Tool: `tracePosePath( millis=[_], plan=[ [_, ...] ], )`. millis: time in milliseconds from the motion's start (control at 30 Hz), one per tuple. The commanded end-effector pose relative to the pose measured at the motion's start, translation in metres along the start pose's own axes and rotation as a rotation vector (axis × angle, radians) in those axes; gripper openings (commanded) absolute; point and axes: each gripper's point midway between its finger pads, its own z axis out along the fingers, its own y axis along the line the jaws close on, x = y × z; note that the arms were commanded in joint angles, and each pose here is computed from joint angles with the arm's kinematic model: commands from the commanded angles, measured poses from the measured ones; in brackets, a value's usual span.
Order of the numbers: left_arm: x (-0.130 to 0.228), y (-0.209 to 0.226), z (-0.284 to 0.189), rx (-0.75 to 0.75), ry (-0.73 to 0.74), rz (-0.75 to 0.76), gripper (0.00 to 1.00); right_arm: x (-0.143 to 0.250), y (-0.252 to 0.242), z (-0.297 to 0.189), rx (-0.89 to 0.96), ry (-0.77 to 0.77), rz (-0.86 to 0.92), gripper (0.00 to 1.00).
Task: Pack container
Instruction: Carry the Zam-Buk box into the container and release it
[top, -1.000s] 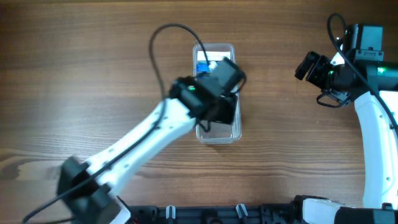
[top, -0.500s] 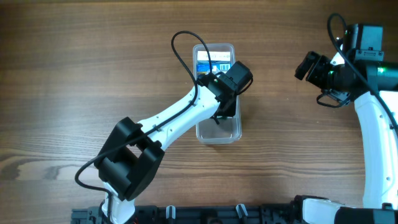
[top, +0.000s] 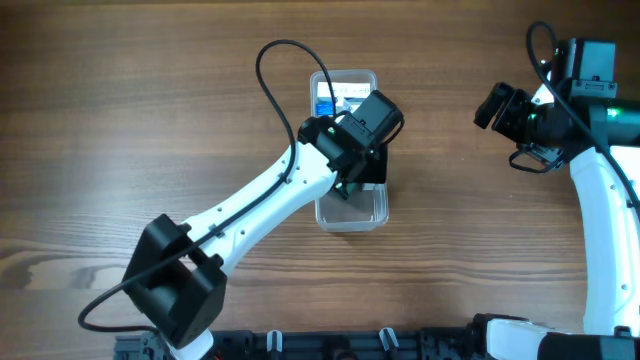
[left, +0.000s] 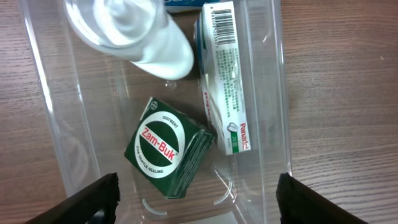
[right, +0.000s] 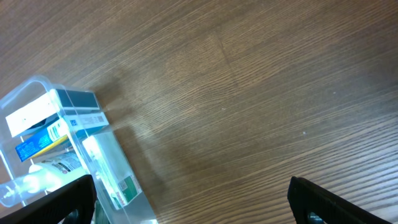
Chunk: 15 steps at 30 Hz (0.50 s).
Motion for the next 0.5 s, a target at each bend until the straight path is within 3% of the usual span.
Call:
tracePosePath(
  millis=[0, 100, 200, 233, 367, 467],
  plan=[
    [-0.005, -0.003, -0.019, 0.032, -0.022, -0.005, 0.76, 0.001, 0.001, 0.002, -0.011, 0.012, -0.001, 1.00],
    [-0.012, -0.003, -0.046, 0.066, -0.079, -0.011, 0.71, 0.001, 0.001, 0.002, -0.011, 0.012, -0.001, 1.00],
    [-0.007, 0.002, -0.056, 0.060, -0.072, 0.020, 0.53, 0.001, 0.001, 0.002, -0.011, 0.012, -0.001, 1.00],
    [-0.006, 0.004, -0.062, 0.059, -0.072, 0.032, 0.52, 0.001, 0.001, 0.002, -0.011, 0.012, -0.001, 1.00],
    [-0.014, 0.035, -0.143, 0.026, -0.230, 0.011, 0.55, 0.001, 0.001, 0.002, -0.011, 0.012, -0.001, 1.00],
    [-0.001, 0.091, -0.227, -0.033, -0.415, -0.034, 0.61, 0.001, 0.001, 0.002, -0.011, 0.012, -0.001, 1.00]
  ],
)
